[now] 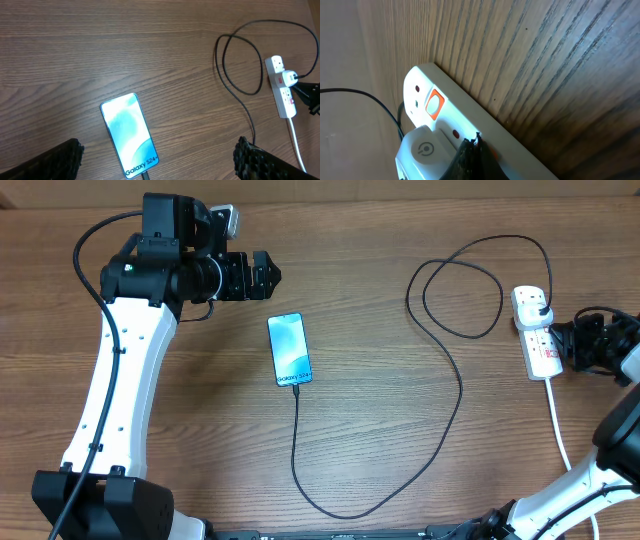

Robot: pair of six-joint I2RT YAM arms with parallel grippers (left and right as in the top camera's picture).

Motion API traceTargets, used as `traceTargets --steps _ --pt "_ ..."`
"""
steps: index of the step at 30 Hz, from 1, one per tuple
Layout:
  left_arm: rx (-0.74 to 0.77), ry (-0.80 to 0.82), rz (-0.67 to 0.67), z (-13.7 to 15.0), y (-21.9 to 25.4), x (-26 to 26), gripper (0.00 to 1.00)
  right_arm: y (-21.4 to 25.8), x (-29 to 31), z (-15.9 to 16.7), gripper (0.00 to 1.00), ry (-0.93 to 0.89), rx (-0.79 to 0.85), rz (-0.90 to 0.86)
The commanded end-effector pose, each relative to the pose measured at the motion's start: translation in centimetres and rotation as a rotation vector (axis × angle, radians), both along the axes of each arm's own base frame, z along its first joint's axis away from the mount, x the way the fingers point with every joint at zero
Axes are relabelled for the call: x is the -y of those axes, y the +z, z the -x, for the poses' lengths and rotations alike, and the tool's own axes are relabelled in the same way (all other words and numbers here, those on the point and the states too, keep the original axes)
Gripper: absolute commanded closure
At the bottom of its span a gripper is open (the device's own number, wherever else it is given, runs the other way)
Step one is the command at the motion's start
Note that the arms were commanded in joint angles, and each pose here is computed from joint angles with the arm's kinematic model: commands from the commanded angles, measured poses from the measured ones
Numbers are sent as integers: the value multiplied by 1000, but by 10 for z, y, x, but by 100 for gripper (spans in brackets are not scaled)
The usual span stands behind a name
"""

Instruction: Plug charger to phone and switch on socket

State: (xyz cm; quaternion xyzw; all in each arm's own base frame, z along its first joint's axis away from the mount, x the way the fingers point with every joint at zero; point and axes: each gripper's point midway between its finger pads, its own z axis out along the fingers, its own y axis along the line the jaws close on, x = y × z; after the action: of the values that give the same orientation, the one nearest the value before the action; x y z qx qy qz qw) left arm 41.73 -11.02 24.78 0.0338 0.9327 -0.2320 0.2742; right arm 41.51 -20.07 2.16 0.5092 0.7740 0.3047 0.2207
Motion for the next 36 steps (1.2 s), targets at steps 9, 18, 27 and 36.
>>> traceTargets --steps 9,18,27,36 --pt "24 -13 7 0 8 1 1 -11 -14 -6 96 29 -22 -17" --pt "24 -13 7 0 8 1 1 -14 -27 -3 96 51 -54 -40" --pt "24 -13 7 0 8 0 0 -17 -31 2 96 52 -80 -60" --pt "24 -13 7 0 8 1 0 -18 -37 2 96 61 -90 -66"
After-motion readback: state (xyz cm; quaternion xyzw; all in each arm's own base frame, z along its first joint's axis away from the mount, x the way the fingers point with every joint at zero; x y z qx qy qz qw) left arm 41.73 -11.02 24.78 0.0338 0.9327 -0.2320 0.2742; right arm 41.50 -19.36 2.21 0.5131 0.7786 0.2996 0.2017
